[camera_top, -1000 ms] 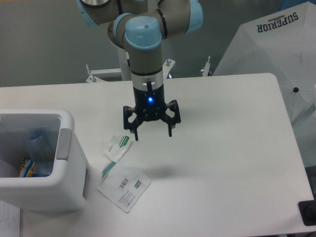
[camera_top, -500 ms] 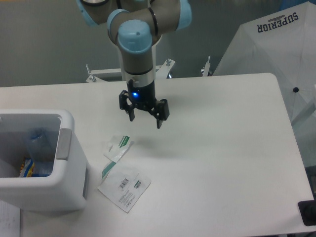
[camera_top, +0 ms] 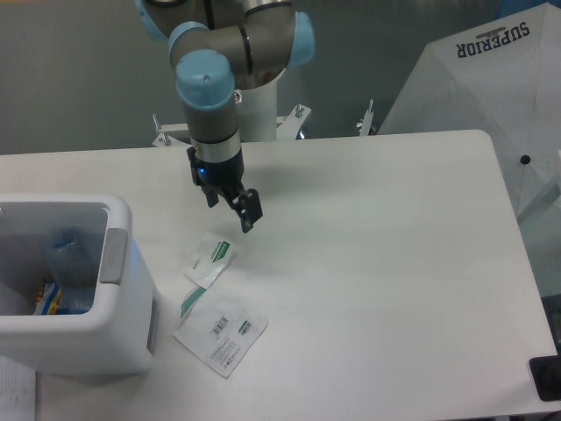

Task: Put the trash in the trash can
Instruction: 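Raise the gripper out of the bin and move over the white packet, then lower the gripper and pinch the edge of the white packet, then lift the packet and carry it over the trash bin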

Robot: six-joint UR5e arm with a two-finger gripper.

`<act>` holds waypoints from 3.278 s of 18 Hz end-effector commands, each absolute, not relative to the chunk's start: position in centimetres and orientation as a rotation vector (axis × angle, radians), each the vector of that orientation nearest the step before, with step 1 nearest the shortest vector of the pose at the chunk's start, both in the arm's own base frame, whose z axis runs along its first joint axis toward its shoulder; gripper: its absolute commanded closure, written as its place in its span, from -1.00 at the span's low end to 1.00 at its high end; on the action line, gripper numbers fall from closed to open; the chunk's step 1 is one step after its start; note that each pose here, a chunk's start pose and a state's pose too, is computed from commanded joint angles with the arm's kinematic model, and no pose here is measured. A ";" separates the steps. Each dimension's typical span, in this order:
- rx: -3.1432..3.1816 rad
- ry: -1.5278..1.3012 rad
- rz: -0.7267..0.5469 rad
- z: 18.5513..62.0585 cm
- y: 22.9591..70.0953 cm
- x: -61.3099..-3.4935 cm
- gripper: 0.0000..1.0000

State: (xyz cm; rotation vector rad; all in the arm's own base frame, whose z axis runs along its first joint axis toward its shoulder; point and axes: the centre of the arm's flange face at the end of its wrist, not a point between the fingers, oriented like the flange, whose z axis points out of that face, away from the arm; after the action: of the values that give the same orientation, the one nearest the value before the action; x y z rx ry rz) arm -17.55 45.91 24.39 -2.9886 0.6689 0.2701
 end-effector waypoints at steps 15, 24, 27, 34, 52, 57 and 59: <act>-3.016 0.707 0.220 20.2 48.7 -18.0 -0.98; -3.027 0.590 0.230 20.4 49.6 -18.6 0.25; -3.021 0.574 0.235 20.8 49.6 -18.8 0.85; -2.970 0.484 0.220 23.1 48.7 -21.0 1.00; -2.282 -0.277 -0.088 48.6 42.5 -31.1 1.00; -2.191 -0.290 -0.155 51.2 42.5 -31.5 1.00; -2.152 -0.317 -0.171 53.5 42.6 -30.9 1.00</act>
State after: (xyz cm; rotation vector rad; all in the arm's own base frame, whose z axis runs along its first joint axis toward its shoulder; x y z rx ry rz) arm -30.91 42.62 53.48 -2.1521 -0.3172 -0.1714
